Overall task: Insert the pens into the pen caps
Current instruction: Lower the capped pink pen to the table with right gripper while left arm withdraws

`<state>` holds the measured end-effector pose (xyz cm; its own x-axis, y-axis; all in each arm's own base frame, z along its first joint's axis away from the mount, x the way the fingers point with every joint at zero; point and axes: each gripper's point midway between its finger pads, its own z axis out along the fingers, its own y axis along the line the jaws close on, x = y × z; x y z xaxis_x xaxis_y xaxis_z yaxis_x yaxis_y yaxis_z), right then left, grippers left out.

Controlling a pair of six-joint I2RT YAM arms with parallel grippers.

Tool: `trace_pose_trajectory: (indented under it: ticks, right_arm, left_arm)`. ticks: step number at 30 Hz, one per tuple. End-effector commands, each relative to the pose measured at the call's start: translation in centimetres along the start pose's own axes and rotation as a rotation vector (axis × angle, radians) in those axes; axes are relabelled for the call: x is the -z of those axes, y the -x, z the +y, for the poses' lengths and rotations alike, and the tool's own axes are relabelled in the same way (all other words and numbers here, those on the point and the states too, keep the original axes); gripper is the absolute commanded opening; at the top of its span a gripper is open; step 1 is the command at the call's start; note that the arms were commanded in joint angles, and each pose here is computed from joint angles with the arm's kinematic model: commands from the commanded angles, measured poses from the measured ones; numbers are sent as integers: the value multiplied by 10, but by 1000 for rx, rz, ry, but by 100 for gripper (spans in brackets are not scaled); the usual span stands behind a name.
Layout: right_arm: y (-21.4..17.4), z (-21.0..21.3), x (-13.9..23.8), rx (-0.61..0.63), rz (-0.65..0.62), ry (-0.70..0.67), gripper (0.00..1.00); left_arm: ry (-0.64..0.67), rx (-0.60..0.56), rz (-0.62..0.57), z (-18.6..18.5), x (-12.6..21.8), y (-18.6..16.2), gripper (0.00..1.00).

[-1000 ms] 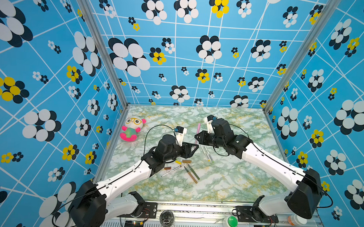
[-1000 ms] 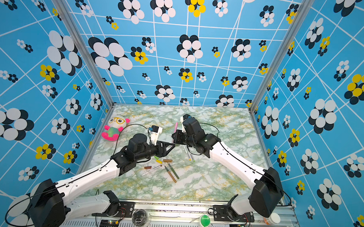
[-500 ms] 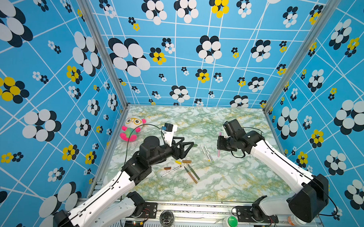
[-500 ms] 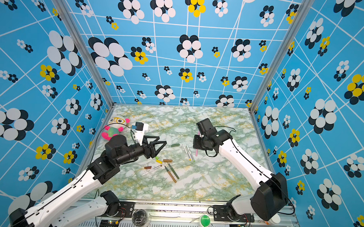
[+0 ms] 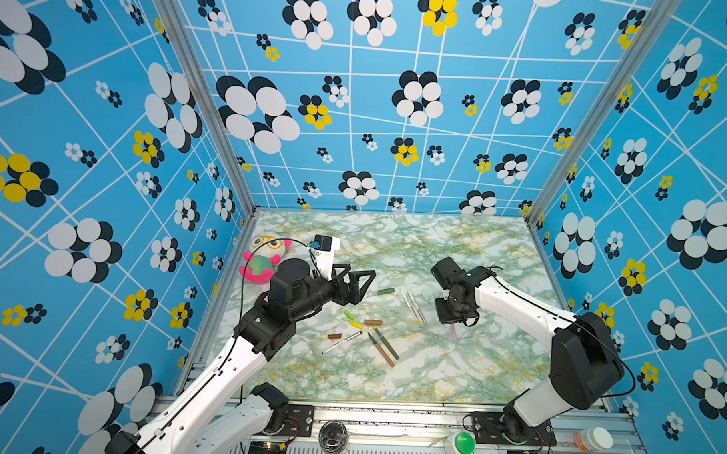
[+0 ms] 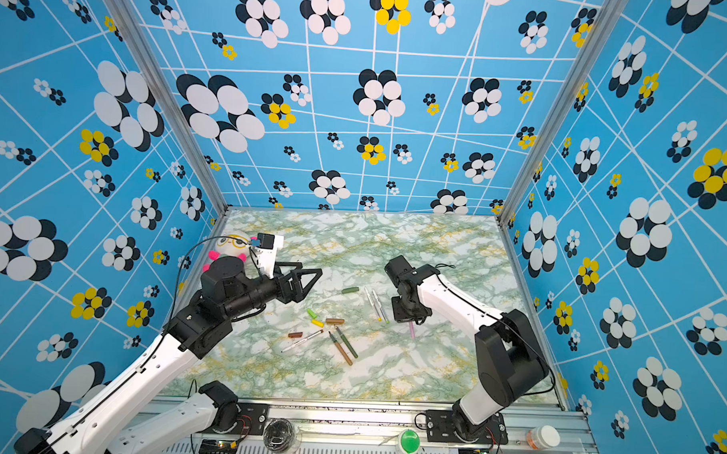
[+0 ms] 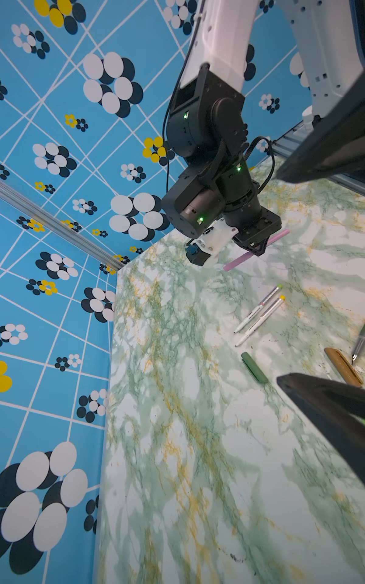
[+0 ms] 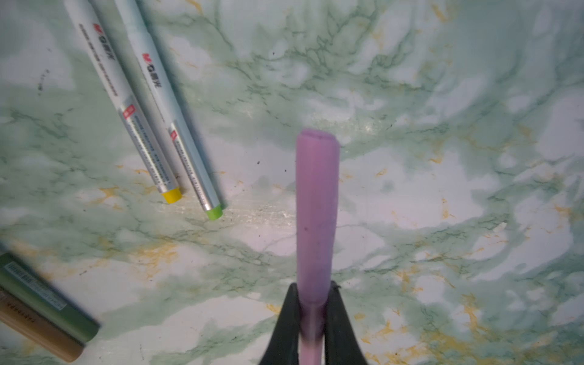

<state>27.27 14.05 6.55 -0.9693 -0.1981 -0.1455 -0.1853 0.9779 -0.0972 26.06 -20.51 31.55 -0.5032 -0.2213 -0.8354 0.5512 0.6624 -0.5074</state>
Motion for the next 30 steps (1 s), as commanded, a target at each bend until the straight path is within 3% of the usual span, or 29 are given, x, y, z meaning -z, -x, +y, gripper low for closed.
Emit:
trace_pose_trajectory:
  ticks: [1, 16, 30]
  right_arm:
    - [7, 3, -10, 16, 0, -1, 2]
    - [22, 22, -44, -39, 48, 32, 8]
    - [28, 23, -35, -54, 30, 41, 32]
  left_arm:
    - [4, -3, -16, 3, 8, 0, 99]
    - [25, 6, -25, 9, 19, 0, 100]
    - [45, -1, 0, 7, 33, 3, 99]
